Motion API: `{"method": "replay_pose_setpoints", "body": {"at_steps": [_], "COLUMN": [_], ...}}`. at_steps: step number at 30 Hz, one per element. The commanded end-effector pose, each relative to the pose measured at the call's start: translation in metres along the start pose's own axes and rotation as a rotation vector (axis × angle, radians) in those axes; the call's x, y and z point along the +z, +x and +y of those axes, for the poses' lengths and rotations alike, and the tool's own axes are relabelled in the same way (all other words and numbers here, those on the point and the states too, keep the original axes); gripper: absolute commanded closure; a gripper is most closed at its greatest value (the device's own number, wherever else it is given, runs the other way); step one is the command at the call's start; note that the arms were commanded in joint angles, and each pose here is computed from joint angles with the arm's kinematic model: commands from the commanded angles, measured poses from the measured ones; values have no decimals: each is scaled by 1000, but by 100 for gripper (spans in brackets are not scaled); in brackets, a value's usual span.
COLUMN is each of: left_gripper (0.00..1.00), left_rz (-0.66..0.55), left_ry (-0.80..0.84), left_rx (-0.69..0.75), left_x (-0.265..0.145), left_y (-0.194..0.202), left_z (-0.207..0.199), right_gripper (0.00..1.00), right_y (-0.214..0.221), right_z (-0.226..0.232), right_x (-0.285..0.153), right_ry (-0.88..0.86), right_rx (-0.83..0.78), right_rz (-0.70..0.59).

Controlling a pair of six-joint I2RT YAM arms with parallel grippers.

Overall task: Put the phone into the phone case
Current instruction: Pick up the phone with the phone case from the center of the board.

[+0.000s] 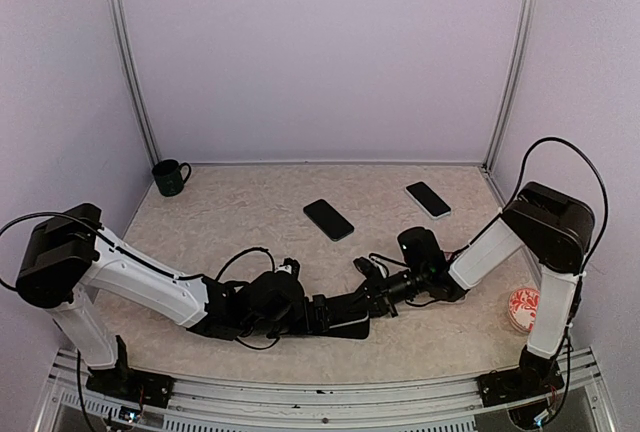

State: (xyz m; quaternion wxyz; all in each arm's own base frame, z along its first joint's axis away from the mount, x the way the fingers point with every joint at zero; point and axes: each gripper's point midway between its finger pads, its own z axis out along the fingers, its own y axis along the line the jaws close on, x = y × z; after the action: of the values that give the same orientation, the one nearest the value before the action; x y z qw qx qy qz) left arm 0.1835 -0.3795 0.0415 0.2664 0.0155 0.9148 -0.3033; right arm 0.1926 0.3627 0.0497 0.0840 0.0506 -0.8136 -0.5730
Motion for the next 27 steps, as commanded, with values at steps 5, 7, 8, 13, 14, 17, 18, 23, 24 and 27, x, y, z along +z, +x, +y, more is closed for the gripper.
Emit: {"method": "replay_pose_setpoints", "body": {"at_steps": [5, 7, 8, 13, 14, 17, 18, 23, 24, 27], "left_gripper": [1, 1, 1, 1, 1, 1, 1, 1, 1, 1], "left_rz": [76, 72, 69, 66, 65, 57, 50, -7, -20, -69], "left_ry": [58, 60, 63, 69, 64, 56, 54, 61, 61, 75], "left_rx": [18, 24, 26, 29, 29, 26, 27, 26, 29, 33], "left_x": [1, 1, 0, 0, 0, -1, -2, -17, -20, -36], "left_y": [16, 14, 13, 12, 13, 11, 10, -10, -14, -32], "left_z": [-17, -19, -20, -23, -21, -17, -16, -14, -13, -14], "right_gripper": [100, 100, 100, 100, 100, 100, 100, 100, 100, 100], "right_y": [-3, -2, -1, 4, 5, 7, 7, 3, 2, -4], "right_z": [-34, -35, -36, -37, -37, -29, -25, 0, 5, 18], "right_x": [17, 22, 25, 37, 37, 35, 34, 22, 19, 10], "right_ry": [94, 95, 96, 73, 66, 42, 32, -22, -31, -60], "right_rx": [43, 39, 37, 36, 36, 15, 2, -65, -75, -106], "right_rz": [-97, -85, -78, -35, -30, -25, -22, -29, -34, -53]}}
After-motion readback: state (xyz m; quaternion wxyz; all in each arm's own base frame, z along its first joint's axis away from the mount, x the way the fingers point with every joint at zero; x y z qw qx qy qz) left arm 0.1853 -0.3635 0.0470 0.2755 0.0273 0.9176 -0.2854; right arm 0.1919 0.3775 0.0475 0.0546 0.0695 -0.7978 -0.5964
